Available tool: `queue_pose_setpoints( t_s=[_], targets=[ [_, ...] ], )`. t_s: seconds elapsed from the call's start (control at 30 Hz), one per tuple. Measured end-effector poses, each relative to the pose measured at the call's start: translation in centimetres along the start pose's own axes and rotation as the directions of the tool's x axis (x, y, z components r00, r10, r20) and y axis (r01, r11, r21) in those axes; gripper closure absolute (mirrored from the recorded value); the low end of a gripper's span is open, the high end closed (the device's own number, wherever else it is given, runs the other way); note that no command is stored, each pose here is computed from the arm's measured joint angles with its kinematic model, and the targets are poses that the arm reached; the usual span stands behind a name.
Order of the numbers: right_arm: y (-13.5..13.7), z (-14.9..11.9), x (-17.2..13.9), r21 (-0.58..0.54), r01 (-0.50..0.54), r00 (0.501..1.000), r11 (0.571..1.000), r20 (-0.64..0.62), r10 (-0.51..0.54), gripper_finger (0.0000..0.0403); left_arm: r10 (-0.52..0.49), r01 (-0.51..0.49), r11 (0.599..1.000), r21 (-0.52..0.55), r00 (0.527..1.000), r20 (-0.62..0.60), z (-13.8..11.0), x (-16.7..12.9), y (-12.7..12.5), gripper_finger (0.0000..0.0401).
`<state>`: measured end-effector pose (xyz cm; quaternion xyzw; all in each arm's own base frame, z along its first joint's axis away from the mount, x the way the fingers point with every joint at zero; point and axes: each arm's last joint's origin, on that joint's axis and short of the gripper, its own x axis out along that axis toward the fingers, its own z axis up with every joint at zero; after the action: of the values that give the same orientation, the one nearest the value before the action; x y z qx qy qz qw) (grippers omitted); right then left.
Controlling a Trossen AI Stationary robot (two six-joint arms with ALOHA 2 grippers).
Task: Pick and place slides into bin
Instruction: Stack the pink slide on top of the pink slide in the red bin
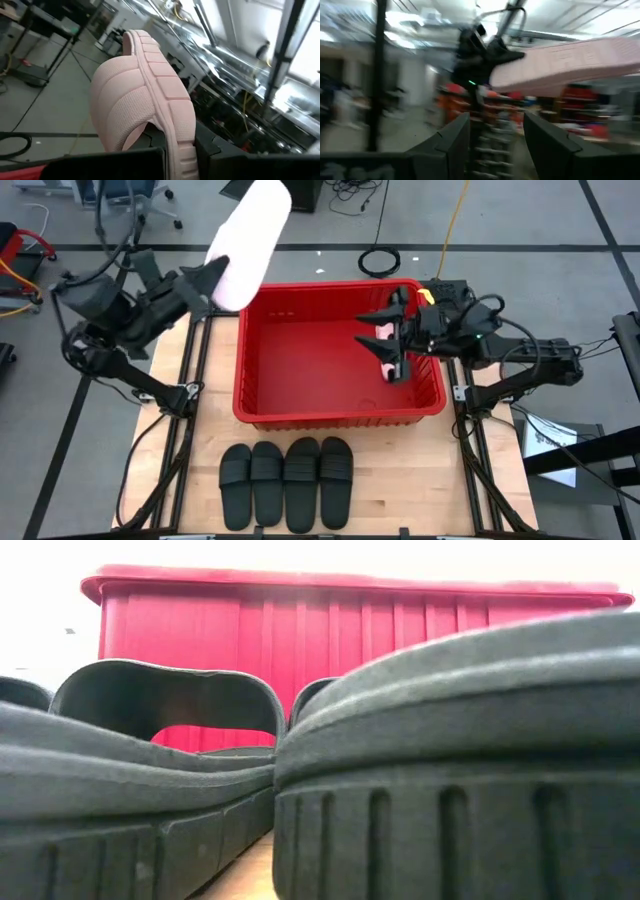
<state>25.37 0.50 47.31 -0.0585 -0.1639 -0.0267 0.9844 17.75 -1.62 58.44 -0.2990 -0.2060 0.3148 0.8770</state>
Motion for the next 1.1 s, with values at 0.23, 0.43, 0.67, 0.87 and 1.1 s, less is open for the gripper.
queue_pose_setpoints(
  t_s=[0.23, 0.43, 0.67, 0.87, 1.1],
  targets=[
    [1.2, 0.3, 0.6, -0.278, 0.158, 0.964, 0.947, -0.164, -0.209, 0.0224, 0.057, -0.056, 0.998, -0.01, 0.998, 0.035, -1.5, 2.6, 0.1, 0.036],
    [2.5, 1.3, 2.3, -0.518, 0.22, 0.885, 0.826, -0.25, -0.393, 0.0224, 0.055, -0.054, 0.995, -0.08, 0.998, 0.011, -3.1, 5.1, 0.4, 0.0358],
    [5.3, 1.1, 5.6, -0.872, 0.183, 0.663, 0.454, -0.232, -0.712, 0.0224, 0.02, -0.028, 0.991, -0.132, 0.998, -0.055, -5.4, 8.3, 0.9, 0.0379],
    [7.0, -1.3, 8.1, -0.963, 0.035, 0.576, 0.266, -0.198, -0.793, 0.0224, 0.045, -0.052, 0.984, -0.171, 0.998, -0.044, -6.2, 9.9, 1.5, 0.0374],
    [7.5, -3.6, 10.1, -0.98, -0.009, 0.589, 0.197, -0.165, -0.791, 0.0224, 0.003, -0.025, 0.976, -0.216, 0.995, -0.098, -7.2, 10.8, 1.5, 0.037]
  ],
)
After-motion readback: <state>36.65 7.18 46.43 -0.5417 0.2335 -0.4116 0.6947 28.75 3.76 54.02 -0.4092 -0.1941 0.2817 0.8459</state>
